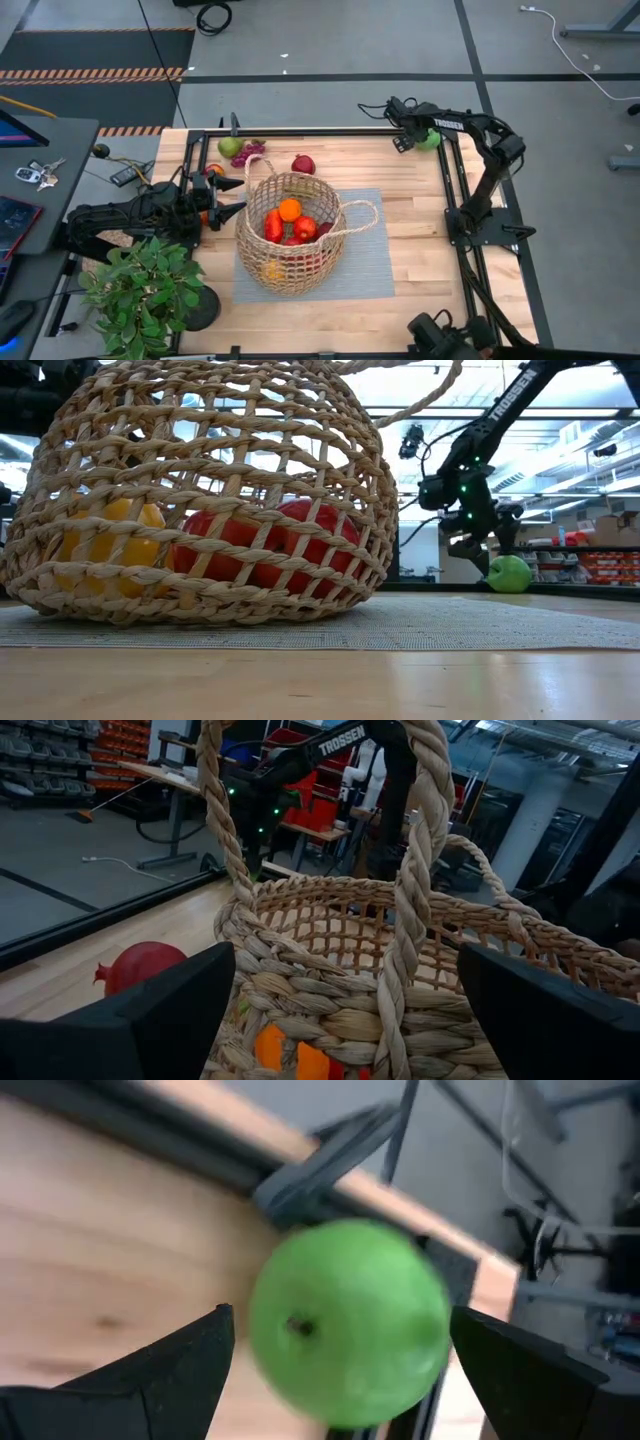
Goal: Build produce basket
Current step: Put the green apple into the brown woven basket
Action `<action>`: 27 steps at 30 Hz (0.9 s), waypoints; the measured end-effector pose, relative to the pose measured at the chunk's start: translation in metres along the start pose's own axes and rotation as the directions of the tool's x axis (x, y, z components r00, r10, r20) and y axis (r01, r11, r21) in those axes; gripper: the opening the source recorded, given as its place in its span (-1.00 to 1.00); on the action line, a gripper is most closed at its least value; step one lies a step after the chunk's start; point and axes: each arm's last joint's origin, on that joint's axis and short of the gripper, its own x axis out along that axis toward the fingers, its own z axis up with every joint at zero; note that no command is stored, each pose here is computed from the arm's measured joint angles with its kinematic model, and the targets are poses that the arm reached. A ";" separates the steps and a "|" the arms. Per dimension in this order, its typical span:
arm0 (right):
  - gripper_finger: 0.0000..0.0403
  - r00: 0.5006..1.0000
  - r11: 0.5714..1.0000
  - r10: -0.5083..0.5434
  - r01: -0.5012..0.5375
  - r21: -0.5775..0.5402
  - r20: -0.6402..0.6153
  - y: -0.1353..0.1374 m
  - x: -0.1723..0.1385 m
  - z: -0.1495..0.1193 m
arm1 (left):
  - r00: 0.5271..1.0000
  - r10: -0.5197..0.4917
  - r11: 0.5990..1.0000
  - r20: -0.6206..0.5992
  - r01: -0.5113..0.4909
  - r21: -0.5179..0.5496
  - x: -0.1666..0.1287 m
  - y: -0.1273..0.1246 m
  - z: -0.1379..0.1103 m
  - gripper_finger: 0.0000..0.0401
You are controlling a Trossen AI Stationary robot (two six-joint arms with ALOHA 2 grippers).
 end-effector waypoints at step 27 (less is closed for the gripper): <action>0.85 0.969 0.984 0.175 -0.177 -0.004 0.172 0.008 -0.092 -0.015 | 1.000 0.000 1.000 0.000 0.000 0.000 0.000 0.000 0.000 0.94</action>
